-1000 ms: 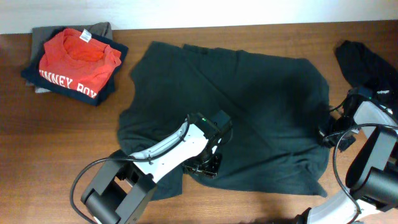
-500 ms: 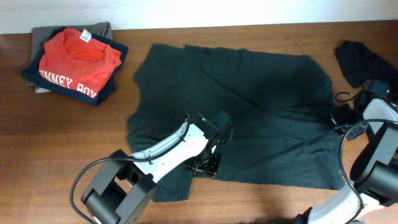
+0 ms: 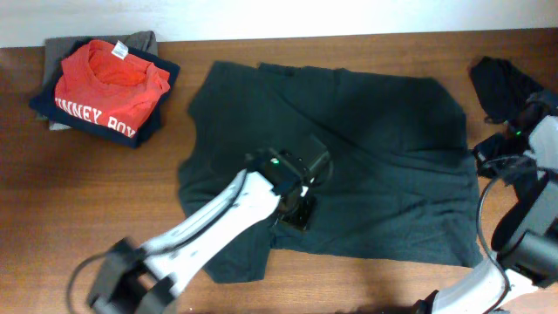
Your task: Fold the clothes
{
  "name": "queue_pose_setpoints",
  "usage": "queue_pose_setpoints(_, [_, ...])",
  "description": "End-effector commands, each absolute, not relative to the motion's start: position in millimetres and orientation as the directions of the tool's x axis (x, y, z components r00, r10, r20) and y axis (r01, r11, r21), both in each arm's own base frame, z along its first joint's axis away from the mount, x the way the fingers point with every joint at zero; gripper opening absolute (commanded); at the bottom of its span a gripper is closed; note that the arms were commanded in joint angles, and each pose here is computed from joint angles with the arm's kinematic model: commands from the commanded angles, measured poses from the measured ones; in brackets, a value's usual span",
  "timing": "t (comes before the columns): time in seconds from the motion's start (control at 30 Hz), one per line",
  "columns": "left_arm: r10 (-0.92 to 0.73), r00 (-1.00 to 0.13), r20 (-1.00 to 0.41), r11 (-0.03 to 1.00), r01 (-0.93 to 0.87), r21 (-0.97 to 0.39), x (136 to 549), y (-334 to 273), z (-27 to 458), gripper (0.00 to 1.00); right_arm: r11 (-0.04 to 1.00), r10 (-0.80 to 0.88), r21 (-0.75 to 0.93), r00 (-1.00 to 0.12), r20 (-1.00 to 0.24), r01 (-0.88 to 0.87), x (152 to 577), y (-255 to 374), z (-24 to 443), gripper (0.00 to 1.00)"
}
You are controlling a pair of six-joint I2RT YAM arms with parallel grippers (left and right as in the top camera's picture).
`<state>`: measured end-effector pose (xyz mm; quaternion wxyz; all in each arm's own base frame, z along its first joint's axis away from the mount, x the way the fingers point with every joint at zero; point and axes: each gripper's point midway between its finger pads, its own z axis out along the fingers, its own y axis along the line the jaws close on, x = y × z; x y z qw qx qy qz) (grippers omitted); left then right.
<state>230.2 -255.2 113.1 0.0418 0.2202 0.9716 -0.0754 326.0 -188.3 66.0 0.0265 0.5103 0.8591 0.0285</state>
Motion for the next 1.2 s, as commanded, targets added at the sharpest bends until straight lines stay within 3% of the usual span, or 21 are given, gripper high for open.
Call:
queue_pose_setpoints(0.0, [0.407,-0.873,-0.270,0.888,0.447,-0.106,243,-249,159,0.99,0.513,0.858,0.208,-0.488,-0.163,0.833,337,-188,147,0.04])
queue_pose_setpoints(0.1, [0.362,-0.884,-0.297,0.903,0.411,-0.122,242,-237,176,0.99,0.568,0.822,0.301,-0.515,-0.241,0.766,331,-170,199,0.04])
queue_pose_setpoints(0.17, [0.293,-0.911,-0.291,0.932,0.340,-0.124,243,-220,183,0.99,0.602,0.798,0.340,-0.526,-0.295,0.722,322,-158,228,0.13])
queue_pose_setpoints(0.2, [0.257,-0.924,-0.285,0.946,0.301,-0.122,244,-210,186,0.99,0.628,0.777,0.357,-0.540,-0.322,0.691,316,-150,242,0.27])
queue_pose_setpoints(0.27, [0.207,-0.936,-0.285,0.962,0.248,-0.116,245,-191,194,0.99,0.676,0.736,0.378,-0.563,-0.375,0.633,302,-135,266,0.68])
queue_pose_setpoints(0.3, [0.186,-0.938,-0.293,0.967,0.227,-0.112,246,-183,198,0.99,0.681,0.732,0.377,-0.561,-0.386,0.628,295,-131,273,0.80])
queue_pose_setpoints(0.33, [0.163,-0.938,-0.305,0.973,0.205,-0.109,248,-174,203,0.99,0.689,0.724,0.374,-0.567,-0.393,0.620,286,-126,279,0.83])
queue_pose_setpoints(0.47, [0.074,-0.924,-0.376,0.987,0.123,-0.107,249,-143,226,0.99,0.708,0.706,0.350,-0.610,-0.360,0.613,250,-103,285,0.85])
queue_pose_setpoints(0.53, [-0.046,-0.919,-0.393,0.994,-0.001,-0.112,242,-120,237,0.99,0.706,0.708,0.339,-0.626,-0.326,0.622,234,-94,284,0.84])
queue_pose_setpoints(0.77, [-0.131,-0.935,-0.329,0.987,-0.092,-0.130,199,-88,246,0.99,0.715,0.696,0.309,-0.678,-0.235,0.627,196,-70,278,0.80])
queue_pose_setpoints(0.97, [-0.181,-0.954,-0.241,0.982,-0.160,-0.103,177,-78,230,0.99,0.701,0.712,0.326,-0.649,-0.266,0.635,173,-55,275,0.80])
queue_pose_setpoints(1.17, [-0.172,-0.973,-0.152,0.983,-0.159,-0.098,169,-84,196,0.99,0.706,0.708,0.329,-0.644,-0.291,0.627,151,-42,254,0.87])
